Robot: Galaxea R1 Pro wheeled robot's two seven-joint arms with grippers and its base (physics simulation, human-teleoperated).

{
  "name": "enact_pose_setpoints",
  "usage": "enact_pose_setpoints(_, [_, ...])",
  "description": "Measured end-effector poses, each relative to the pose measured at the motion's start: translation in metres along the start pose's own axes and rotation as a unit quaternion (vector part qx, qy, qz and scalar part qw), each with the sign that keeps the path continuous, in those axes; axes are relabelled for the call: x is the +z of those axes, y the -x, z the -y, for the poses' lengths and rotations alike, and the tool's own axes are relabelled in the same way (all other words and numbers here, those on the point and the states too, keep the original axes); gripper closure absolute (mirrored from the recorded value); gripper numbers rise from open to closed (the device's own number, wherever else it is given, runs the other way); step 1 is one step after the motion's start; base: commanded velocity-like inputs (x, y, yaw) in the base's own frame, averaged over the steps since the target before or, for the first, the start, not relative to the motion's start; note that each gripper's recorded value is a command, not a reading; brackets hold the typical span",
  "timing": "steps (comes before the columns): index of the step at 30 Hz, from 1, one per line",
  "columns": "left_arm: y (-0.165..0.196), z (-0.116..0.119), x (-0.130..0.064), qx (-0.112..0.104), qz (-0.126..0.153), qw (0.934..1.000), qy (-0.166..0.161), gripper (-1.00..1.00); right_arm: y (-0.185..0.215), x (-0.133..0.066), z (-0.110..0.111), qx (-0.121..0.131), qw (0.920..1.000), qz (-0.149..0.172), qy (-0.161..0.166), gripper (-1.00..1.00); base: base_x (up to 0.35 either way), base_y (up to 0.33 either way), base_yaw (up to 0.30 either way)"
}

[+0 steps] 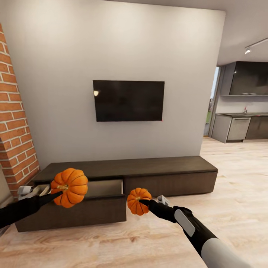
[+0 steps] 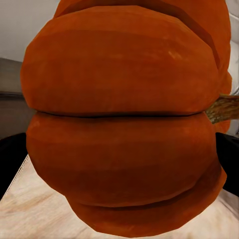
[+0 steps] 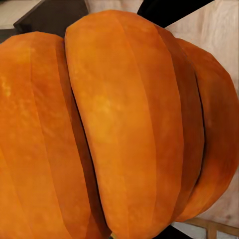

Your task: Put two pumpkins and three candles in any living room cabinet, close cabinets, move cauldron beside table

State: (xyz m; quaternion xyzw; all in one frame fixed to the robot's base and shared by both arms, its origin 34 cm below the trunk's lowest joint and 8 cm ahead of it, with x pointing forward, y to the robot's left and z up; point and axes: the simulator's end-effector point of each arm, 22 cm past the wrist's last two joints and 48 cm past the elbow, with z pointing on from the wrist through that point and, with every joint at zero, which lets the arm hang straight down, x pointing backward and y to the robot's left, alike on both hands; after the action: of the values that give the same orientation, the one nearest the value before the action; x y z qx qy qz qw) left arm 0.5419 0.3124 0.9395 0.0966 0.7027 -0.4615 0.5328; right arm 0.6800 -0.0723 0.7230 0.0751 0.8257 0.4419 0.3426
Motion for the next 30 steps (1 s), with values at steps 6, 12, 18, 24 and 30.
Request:
enact_pose_setpoints(6, [0.000,-0.002,-0.001,-0.001,0.000,1.0000,0.002,1.00,0.000,0.001,-0.003,0.001,1.0000,0.000,0.004,1.00,0.220,0.274,0.063])
enact_pose_setpoints(12, [-0.003,-0.028,-0.013,-0.019,-0.010,0.9993,0.030,1.00,-0.016,0.022,-0.046,0.006,0.9992,-0.007,0.039,1.00,0.240,0.254,0.071])
enact_pose_setpoints(18, [-0.008,-0.044,-0.015,-0.024,-0.024,0.9981,0.052,1.00,0.004,0.023,-0.077,-0.023,0.9986,0.014,0.046,1.00,0.266,0.220,0.005])
enact_pose_setpoints(24, [-0.023,-0.056,-0.016,-0.033,-0.054,0.9948,0.079,1.00,0.009,0.024,-0.078,-0.031,0.9989,0.021,0.027,1.00,0.320,0.059,0.000])
enact_pose_setpoints(30, [-0.034,-0.075,-0.010,-0.030,-0.078,0.9900,0.113,1.00,0.003,0.030,-0.090,-0.027,0.9988,0.018,0.036,1.00,0.330,0.004,0.000])
